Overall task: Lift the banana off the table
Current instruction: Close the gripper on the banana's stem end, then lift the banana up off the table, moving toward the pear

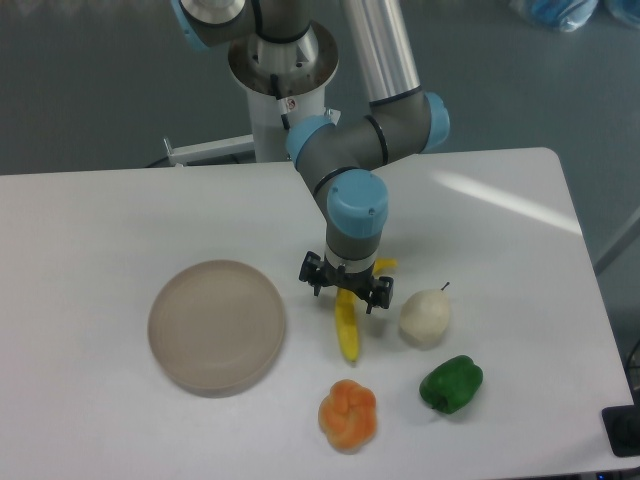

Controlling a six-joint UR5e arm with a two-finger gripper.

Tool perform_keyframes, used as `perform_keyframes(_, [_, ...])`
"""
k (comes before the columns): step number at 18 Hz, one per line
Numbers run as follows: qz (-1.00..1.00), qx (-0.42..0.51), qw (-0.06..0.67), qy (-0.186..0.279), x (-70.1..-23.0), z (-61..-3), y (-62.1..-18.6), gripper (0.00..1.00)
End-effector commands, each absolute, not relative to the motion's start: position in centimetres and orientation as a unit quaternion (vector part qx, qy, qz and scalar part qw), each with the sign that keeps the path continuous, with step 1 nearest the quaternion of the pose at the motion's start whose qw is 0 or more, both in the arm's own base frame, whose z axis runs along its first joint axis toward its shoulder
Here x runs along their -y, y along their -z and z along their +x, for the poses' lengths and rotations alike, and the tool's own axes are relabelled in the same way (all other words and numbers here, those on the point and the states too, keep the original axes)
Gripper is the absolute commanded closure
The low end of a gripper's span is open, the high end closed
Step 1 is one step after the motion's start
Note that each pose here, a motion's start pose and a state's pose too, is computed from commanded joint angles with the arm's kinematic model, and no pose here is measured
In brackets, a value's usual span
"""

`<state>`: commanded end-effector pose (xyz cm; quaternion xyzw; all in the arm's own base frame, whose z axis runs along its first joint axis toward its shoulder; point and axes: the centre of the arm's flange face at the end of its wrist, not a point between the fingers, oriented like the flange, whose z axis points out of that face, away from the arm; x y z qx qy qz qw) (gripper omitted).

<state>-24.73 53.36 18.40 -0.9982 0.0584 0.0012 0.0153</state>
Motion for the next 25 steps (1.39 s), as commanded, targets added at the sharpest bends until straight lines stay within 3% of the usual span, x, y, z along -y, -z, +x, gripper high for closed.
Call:
perform_keyframes(1, [-0.998,-0.058,0.016,-0.002,-53.4,-24.7,-18.6,0.54])
perform_keyframes(2, [-0.998,-0.059,0.019,-0.002,-53.4,-24.7,-18.7,0.61])
perform_keyframes(7, [-0.998,-0.058,0.018,-0.003,-53.3,-24.7,-18.8,0.74])
perform_keyframes(13, [-0.997,-0.061,0.03,-0.018,-53.5,-25.0,-21.2,0.78])
perform_keyframes(25, [-0.99,-0.108,0.041,-0.078,-53.5,-31.6,-33.7,0.79])
